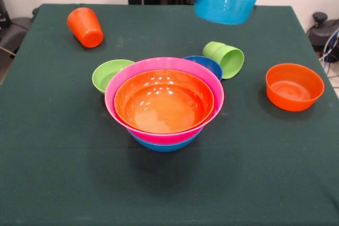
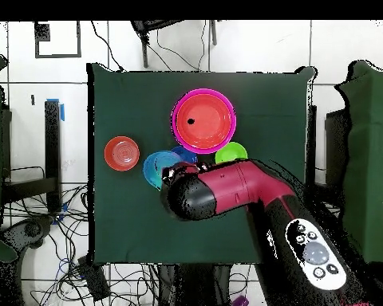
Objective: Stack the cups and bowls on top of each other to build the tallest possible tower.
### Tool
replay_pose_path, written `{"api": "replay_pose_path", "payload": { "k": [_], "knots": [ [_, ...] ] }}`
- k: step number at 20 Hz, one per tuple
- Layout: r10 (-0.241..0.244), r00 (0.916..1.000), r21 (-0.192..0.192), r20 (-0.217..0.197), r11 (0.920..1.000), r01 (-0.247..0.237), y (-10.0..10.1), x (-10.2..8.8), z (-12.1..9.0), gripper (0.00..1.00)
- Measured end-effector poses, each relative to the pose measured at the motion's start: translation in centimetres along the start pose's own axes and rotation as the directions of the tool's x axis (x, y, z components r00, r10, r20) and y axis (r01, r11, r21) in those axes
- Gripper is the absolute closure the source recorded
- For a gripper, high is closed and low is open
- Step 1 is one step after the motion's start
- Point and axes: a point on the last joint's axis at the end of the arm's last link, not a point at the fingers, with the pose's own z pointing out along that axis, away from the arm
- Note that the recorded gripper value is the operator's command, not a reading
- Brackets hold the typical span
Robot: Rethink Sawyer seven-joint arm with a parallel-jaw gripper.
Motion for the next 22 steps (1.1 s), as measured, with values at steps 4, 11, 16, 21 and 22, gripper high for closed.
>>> {"api": "replay_pose_path", "payload": {
  "k": [4, 11, 16, 21, 22],
  "knots": [
    [-0.014, 0.9998, -0.023, 0.011, 0.9996, 0.014, 0.0, -1.4, 1.7, 1.0],
    [-0.01, 0.9999, -0.067, 0.011, 0.9977, 0.011, -0.1, -4.2, 3.5, 1.0],
    [-0.014, 0.9999, -0.09, 0.0, 0.9958, 0.014, -0.4, -6.1, 4.5, 1.0],
    [-0.014, 0.9999, -0.106, -0.011, 0.9943, 0.012, -1.0, -7.9, 5.1, 1.0],
    [-0.012, 0.9998, -0.107, -0.013, 0.9942, 0.01, -1.2, -8.3, 5.1, 1.0]
  ]
}}
